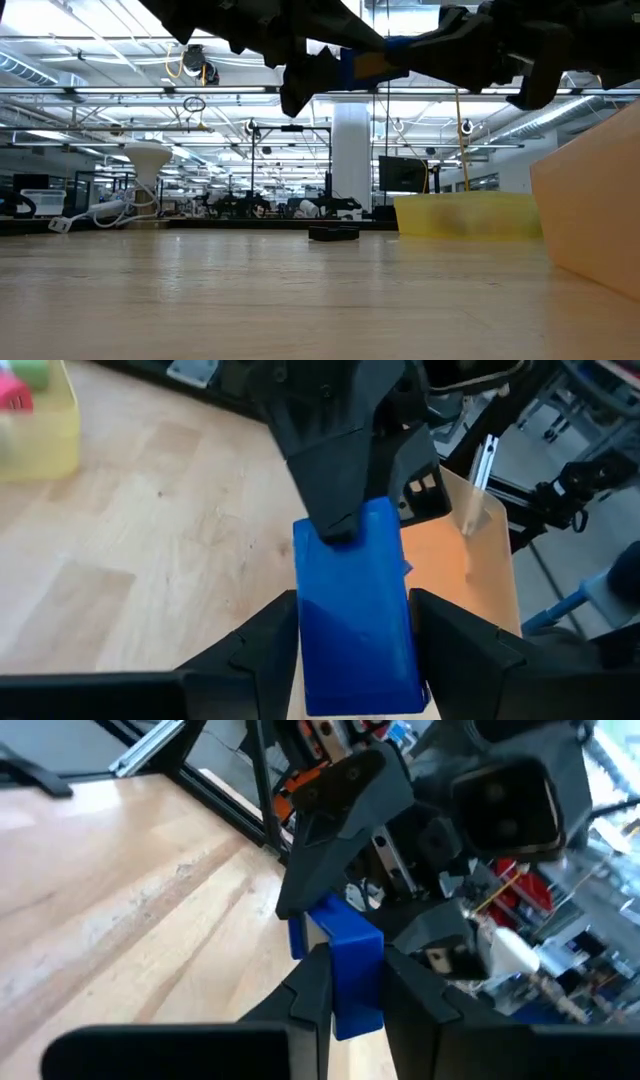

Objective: Pick & Place Office items
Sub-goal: Put the blue digital clock into the orange bin

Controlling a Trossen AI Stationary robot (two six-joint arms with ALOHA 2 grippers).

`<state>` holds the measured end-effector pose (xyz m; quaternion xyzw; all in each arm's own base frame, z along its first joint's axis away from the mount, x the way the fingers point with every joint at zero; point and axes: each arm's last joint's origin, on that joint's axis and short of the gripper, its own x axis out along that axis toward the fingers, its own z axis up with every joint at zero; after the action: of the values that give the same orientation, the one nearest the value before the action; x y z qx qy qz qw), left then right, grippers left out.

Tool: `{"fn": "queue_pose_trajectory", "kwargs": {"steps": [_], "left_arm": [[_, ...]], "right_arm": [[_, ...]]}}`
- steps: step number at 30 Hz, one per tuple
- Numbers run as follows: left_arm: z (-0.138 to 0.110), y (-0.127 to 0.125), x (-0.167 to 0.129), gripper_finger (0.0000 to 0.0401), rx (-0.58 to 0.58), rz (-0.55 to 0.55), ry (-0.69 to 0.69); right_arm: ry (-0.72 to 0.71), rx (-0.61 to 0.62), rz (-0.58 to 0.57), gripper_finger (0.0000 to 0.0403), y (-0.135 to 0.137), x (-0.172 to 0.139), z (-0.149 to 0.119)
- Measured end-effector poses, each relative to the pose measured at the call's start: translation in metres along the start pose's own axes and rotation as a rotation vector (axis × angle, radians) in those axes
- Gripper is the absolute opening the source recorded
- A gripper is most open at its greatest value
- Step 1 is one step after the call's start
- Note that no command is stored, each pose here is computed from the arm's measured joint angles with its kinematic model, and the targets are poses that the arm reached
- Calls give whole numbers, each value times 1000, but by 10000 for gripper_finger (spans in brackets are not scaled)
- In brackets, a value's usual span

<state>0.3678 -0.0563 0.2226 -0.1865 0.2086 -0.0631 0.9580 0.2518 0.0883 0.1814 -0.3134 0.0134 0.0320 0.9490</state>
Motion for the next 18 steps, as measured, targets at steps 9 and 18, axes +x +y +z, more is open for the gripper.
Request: {"fn": "queue_pose_trajectory", "kwargs": {"steps": [9,18], "left_arm": [[30,7,-29,187,111,-3,-78],[35,16,-32,188,137,96,-101]], "right_arm": [[31,197,102,52,-14,-20,14],[34,563,500,52,-22,-63,34]]}}
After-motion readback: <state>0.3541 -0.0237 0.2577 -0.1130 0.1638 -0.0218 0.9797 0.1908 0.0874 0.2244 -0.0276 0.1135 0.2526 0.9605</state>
